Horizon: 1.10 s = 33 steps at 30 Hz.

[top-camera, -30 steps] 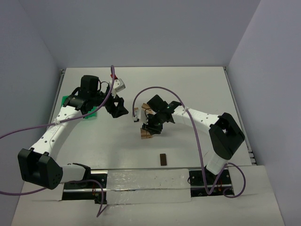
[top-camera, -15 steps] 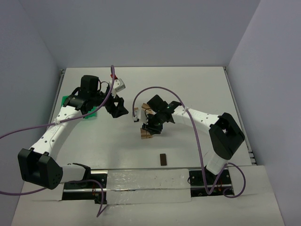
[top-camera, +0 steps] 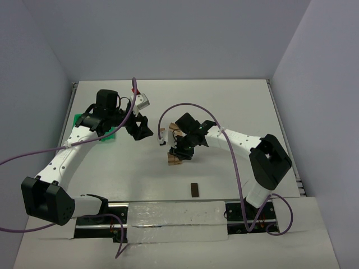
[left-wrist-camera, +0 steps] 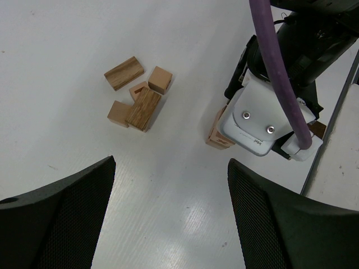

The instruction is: Build the wood block tower

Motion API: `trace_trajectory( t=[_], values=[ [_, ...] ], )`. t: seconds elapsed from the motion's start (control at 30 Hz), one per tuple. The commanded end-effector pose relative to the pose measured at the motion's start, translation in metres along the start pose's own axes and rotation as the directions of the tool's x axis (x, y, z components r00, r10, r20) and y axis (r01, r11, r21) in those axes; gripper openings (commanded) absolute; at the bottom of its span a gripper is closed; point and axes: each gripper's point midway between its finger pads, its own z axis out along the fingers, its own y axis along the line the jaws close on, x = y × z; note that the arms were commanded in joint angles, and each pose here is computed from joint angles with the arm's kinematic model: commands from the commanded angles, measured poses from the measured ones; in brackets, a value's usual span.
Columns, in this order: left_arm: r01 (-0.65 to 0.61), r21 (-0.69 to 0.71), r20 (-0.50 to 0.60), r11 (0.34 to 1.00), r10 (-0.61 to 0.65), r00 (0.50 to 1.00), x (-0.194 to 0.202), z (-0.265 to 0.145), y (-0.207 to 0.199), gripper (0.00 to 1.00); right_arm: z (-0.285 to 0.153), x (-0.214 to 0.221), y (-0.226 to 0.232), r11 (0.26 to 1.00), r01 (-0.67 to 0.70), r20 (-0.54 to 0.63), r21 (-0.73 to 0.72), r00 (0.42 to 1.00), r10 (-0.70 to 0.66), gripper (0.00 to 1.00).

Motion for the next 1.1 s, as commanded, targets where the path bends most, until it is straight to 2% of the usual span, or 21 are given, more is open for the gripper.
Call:
trace_trajectory(
  t=[0.0, 0.37, 0.7, 1.07],
  values=[
    [-0.018, -0.002, 0.037, 1.000, 0.018, 0.999, -0.0111, -0.0009, 0.0036, 0.87, -0.0070, -0.0208, -0.0040, 0.999, 0.035, 0.050, 0.012, 0.998, -0.035, 0.44],
    [-0.020, -0.001, 0.037, 1.000, 0.020, 0.999, -0.0106, -0.0008, 0.0033, 0.87, -0.0059, -0.0211, -0.0048, 0.999, 0.035, 0.047, 0.013, 0.998, -0.036, 0.45],
    [-0.020, -0.003, 0.038, 1.000, 0.020, 0.999, -0.0104, -0.0015, 0.0029, 0.87, -0.0033, -0.0199, -0.0056, 0.999, 0.031, 0.040, 0.014, 0.999, -0.032, 0.52],
    [-0.019, -0.001, 0.039, 1.000, 0.019, 0.999, -0.0108, -0.0017, 0.0025, 0.88, -0.0129, -0.0284, -0.0066, 0.999, 0.016, 0.065, 0.037, 0.998, -0.018, 0.70]
  ],
)
